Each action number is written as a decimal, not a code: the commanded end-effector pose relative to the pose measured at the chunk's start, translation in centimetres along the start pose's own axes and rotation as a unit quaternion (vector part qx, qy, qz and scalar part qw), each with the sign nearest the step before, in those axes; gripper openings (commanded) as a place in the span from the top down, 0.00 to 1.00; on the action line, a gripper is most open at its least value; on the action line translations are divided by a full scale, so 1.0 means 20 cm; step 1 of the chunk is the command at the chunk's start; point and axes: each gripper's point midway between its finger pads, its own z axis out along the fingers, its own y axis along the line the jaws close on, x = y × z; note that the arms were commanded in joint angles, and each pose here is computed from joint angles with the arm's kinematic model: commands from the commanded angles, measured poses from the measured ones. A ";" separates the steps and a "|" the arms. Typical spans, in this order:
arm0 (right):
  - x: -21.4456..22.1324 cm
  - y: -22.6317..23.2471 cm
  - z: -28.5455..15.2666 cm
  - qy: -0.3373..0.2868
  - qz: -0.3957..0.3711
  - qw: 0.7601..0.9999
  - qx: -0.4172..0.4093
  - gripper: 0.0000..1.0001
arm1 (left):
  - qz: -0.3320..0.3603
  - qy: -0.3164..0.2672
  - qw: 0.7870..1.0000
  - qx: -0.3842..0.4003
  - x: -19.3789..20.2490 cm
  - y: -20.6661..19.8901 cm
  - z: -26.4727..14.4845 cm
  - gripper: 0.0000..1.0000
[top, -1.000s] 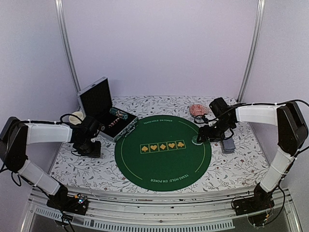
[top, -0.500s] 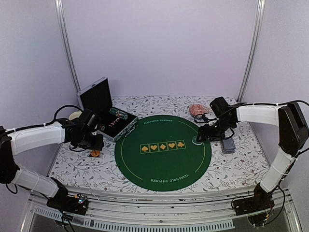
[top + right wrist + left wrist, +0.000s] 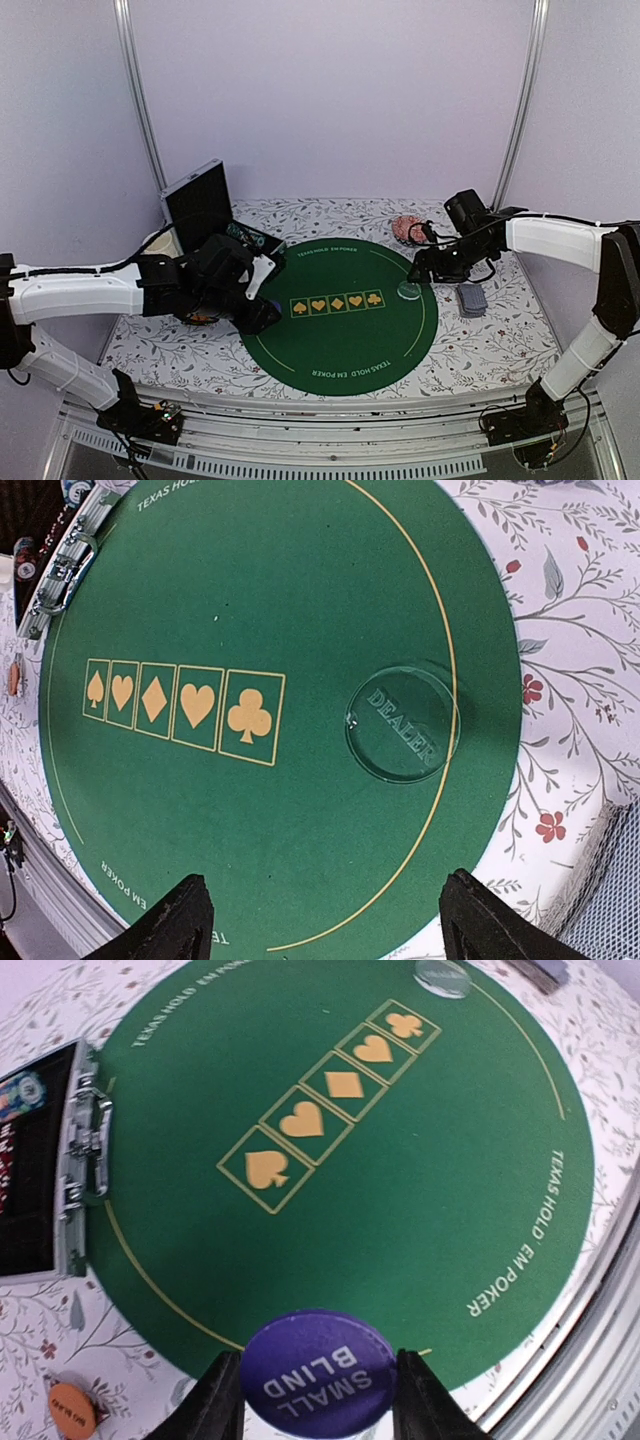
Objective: Distribute texas hold em gaming equipment
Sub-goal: Pass from the left arm to the right
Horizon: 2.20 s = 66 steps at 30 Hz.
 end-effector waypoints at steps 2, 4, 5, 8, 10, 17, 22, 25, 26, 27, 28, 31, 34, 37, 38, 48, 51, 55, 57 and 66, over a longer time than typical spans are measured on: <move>0.02 0.05 -0.07 -0.014 0.003 1.000 -0.025 0.19 | 0.071 0.005 0.996 0.050 -0.03 -0.26 0.12 0.60; 0.04 0.05 -0.07 -0.015 0.006 0.999 -0.027 0.19 | 0.078 0.016 0.996 0.042 0.02 -0.28 0.20 0.60; 0.05 0.05 -0.07 -0.016 0.008 0.999 -0.028 0.19 | 0.079 0.026 0.996 0.037 0.04 -0.29 0.24 0.60; 0.10 0.03 -0.06 -0.013 0.013 0.999 -0.028 0.19 | 0.090 0.066 0.993 0.036 0.11 -0.35 0.35 0.60; 0.14 0.02 -0.05 -0.008 0.018 0.999 -0.027 0.19 | 0.101 0.087 0.990 0.035 0.15 -0.39 0.39 0.60; 0.26 -0.03 -0.01 0.001 0.026 0.999 -0.024 0.19 | 0.115 0.110 0.987 0.035 0.22 -0.47 0.44 0.60; 0.35 -0.04 0.02 0.010 0.029 0.999 -0.033 0.19 | 0.109 0.108 0.988 0.020 0.17 -0.47 0.46 0.60; 0.39 -0.04 0.01 0.010 0.029 0.999 -0.039 0.20 | 0.108 0.104 0.988 0.023 0.13 -0.51 0.47 0.60; 0.40 -0.04 0.01 0.010 0.028 0.999 -0.040 0.20 | 0.107 0.103 0.989 0.023 0.13 -0.52 0.47 0.60; 0.40 -0.04 0.00 0.009 0.028 0.999 -0.041 0.19 | 0.107 0.102 0.989 0.020 0.12 -0.53 0.47 0.60; 0.41 -0.03 -0.01 0.007 0.026 0.999 -0.044 0.19 | 0.104 0.103 0.989 0.016 0.13 -0.53 0.47 0.60; 0.42 0.00 -0.05 -0.001 0.019 0.998 -0.056 0.19 | 0.102 0.102 0.989 0.009 0.14 -0.52 0.46 0.60; 0.41 0.07 -0.10 -0.008 0.011 0.996 -0.092 0.19 | 0.099 0.092 0.991 -0.004 0.12 -0.51 0.44 0.60; 0.41 0.20 -0.16 -0.010 -0.006 0.986 -0.167 0.15 | 0.090 0.077 0.993 -0.007 0.09 -0.53 0.40 0.60; 0.42 0.23 -0.17 -0.010 -0.010 0.984 -0.179 0.15 | 0.086 0.074 0.993 -0.008 0.08 -0.53 0.39 0.60; 0.44 0.42 -0.31 -0.022 -0.030 0.956 -0.291 0.13 | 0.035 0.055 0.998 -0.008 0.06 -0.59 0.34 0.60; 0.45 0.42 -0.31 -0.025 -0.022 0.956 -0.290 0.13 | 0.037 0.043 0.998 -0.006 0.02 -0.62 0.34 0.60; 0.44 0.43 -0.34 -0.034 -0.022 0.956 -0.292 0.13 | 0.030 0.050 0.998 -0.007 0.04 -0.62 0.37 0.60; 0.44 0.43 -0.34 -0.031 -0.020 0.956 -0.291 0.13 | 0.027 0.054 0.998 -0.006 0.06 -0.62 0.37 0.60; 0.42 0.40 -0.29 -0.031 0.000 0.961 -0.276 0.13 | 0.059 0.038 0.997 0.017 0.00 -0.69 0.41 0.60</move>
